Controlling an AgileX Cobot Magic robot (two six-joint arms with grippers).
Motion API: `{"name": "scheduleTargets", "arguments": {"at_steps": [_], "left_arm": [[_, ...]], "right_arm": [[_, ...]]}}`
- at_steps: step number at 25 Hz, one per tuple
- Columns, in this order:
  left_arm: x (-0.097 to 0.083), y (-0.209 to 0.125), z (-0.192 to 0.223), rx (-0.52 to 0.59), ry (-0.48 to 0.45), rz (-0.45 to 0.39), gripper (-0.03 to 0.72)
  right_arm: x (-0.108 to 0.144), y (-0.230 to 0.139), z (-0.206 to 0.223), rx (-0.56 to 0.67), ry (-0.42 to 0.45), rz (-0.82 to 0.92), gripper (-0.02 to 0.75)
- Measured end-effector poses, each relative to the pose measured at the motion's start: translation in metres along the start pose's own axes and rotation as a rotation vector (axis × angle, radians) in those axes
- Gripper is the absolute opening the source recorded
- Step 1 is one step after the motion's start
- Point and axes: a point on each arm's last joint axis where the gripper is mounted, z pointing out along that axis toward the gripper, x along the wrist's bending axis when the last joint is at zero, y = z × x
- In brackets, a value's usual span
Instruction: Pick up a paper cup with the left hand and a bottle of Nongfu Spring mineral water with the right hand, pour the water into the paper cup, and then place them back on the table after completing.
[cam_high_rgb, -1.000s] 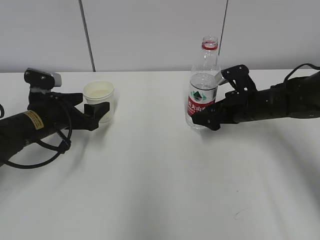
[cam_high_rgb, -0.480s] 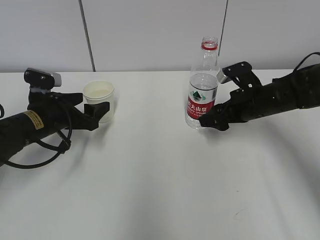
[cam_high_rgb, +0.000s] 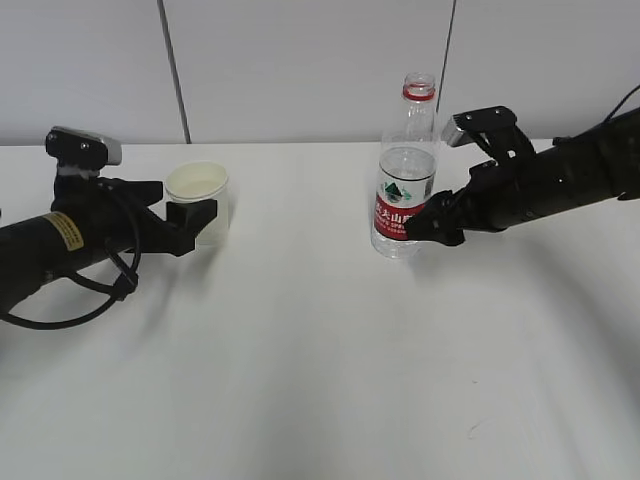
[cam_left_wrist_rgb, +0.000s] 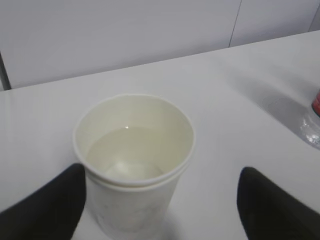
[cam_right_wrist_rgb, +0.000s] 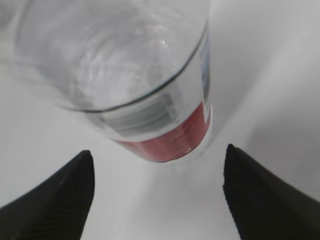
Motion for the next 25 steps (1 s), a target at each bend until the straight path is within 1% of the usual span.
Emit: {"name": "scheduleTargets", "arguments": {"at_steps": [7, 11, 15, 19, 25], "left_arm": [[0.000, 0.010, -0.005, 0.043, 0.032, -0.016, 0.563], [0.001, 0.011, -0.008, 0.095, 0.056, -0.033, 0.563], [0.002, 0.016, -0.013, 0.135, 0.085, -0.041, 0.563], [0.002, 0.026, -0.021, 0.167, 0.126, -0.067, 0.563], [0.004, 0.041, -0.038, 0.258, 0.232, -0.128, 0.563]], "right_arm": [[0.000, 0.004, -0.008, -0.016, -0.010, -0.001, 0.591], [-0.007, -0.011, -0.012, 0.013, -0.021, 0.044, 0.591], [-0.013, -0.024, -0.029, 0.023, -0.049, 0.089, 0.591], [-0.011, -0.016, -0.049, -0.015, -0.074, 0.080, 0.591], [-0.006, 0.000, -0.069, -0.071, -0.098, 0.049, 0.591]]}}
